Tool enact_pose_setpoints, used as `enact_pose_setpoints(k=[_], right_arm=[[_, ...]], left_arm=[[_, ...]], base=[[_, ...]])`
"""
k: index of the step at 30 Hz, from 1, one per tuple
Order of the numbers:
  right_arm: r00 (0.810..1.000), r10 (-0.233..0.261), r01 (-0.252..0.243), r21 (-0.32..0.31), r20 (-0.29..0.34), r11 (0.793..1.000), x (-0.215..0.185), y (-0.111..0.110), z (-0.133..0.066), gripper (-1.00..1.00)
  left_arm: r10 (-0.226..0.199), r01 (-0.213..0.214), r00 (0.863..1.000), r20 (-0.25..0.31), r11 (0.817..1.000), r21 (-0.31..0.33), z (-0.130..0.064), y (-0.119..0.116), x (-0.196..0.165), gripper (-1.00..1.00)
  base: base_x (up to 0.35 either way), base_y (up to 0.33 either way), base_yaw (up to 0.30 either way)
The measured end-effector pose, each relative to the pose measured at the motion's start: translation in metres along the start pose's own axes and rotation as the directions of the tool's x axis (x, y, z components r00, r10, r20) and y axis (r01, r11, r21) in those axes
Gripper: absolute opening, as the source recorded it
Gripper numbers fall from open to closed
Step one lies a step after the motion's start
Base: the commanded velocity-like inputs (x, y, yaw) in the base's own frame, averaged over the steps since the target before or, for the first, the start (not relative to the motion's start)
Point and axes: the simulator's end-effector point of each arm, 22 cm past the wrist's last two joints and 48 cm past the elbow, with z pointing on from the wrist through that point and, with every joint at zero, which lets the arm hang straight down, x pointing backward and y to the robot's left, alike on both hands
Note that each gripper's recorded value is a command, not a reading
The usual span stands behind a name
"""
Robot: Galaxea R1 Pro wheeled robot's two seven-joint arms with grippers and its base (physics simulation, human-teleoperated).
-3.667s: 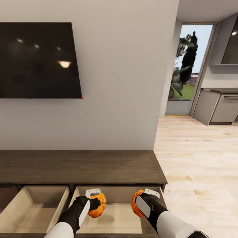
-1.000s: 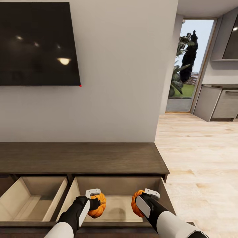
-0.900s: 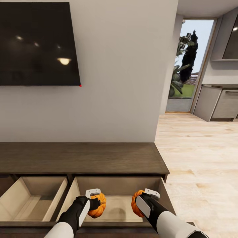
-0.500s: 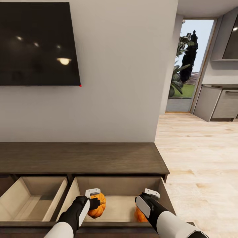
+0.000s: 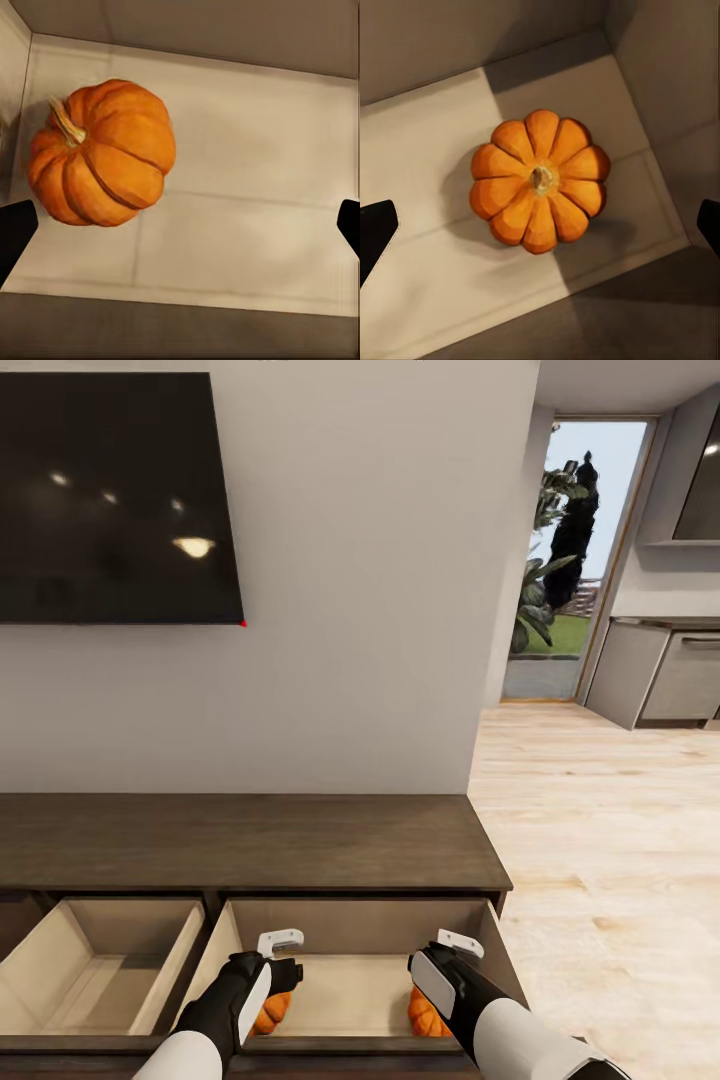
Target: Place each of the two pumpkins and all three candles from the living room inside a cabinet in the living room (use any cabinet), then make sure every cabinet is closed, and position the cauldron so it is next to a table in the living room.
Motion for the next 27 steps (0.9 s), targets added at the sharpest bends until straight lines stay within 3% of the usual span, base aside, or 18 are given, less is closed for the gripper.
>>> enact_pose_setpoints(k=[9, 16, 27], right_arm=[[1.0, 0.004, -0.004, -0.008, 0.001, 1.0, -0.015, 0.003, -0.016, 1.0], [1.0, 0.004, -0.004, -0.1, 0.002, 0.995, -0.026, 0.024, -0.028, 1.0], [1.0, 0.008, -0.008, -0.108, -0.005, 0.994, -0.041, 0.026, -0.047, 1.0]], left_arm=[[0.0, 0.0, 1.0, -0.004, 1.0, -0.001, -0.015, -0.002, -0.014, 1.0], [0.0, 0.0, 1.0, -0.004, 1.0, -0.001, -0.027, -0.004, -0.025, 1.0], [0.001, -0.001, 1.0, -0.009, 1.0, -0.001, -0.045, -0.007, -0.041, 1.0]], base=[[0.0, 0.0, 0.0], [0.0, 0.0, 0.0], [0.0, 0.0, 0.0]])
